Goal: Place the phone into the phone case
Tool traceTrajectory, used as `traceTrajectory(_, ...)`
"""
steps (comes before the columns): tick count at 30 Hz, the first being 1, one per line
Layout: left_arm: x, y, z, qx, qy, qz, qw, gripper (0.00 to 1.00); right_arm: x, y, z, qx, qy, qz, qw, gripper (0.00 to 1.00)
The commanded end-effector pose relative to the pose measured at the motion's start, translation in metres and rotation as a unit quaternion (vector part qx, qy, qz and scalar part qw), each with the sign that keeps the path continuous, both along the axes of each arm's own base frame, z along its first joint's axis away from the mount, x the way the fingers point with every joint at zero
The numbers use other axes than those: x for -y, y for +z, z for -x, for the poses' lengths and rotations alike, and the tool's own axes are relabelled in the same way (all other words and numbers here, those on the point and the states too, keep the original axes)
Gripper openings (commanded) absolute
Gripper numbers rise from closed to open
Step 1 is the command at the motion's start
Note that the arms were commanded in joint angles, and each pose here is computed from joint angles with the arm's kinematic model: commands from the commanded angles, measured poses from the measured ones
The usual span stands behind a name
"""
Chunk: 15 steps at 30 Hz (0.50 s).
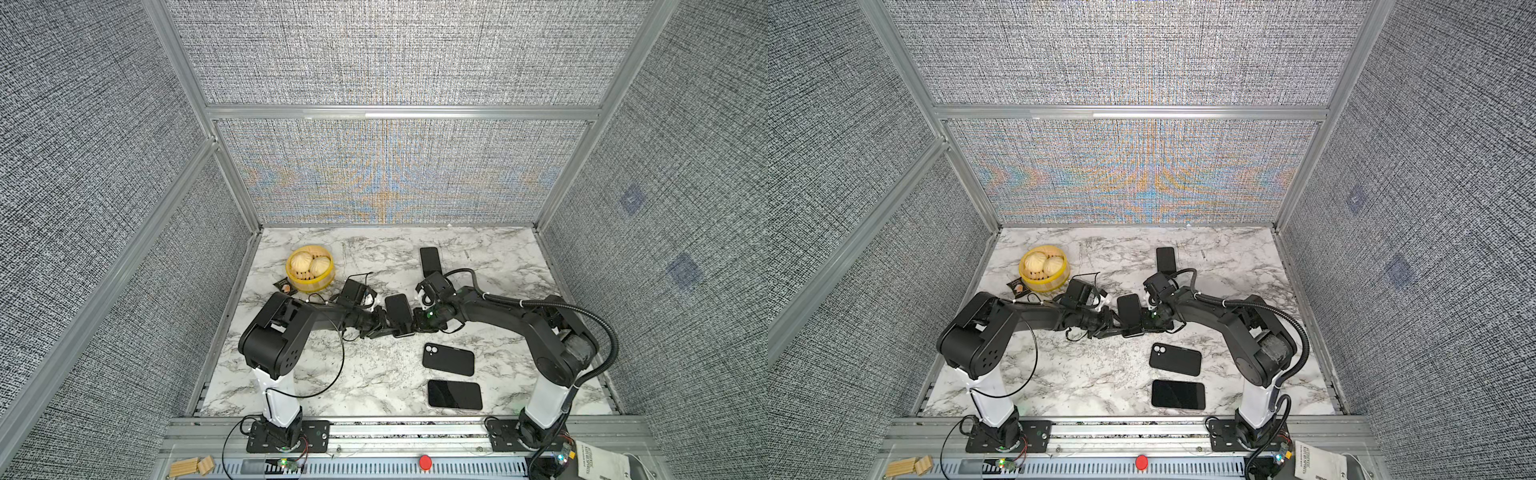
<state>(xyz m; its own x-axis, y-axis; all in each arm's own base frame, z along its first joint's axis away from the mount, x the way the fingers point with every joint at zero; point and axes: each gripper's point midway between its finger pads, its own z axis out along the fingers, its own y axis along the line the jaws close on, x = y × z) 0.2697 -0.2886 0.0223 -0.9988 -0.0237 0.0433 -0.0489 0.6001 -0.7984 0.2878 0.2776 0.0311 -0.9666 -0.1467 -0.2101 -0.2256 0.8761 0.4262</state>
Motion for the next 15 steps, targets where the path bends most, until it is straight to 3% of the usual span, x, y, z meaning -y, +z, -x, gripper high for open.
traceTrajectory(1, -0.011, -0.018, 0.004, -0.013, 0.012, -0.042, 0.999, 0.37, -0.006, 0.000, 0.003, -0.008, 0.004, -0.014, 1.000, 0.17)
traceTrajectory(15, -0.010, -0.023, 0.005, -0.017, 0.012, -0.039, 0.999, 0.34, -0.017, -0.007, 0.008, -0.025, 0.011, -0.032, 0.999, 0.07)
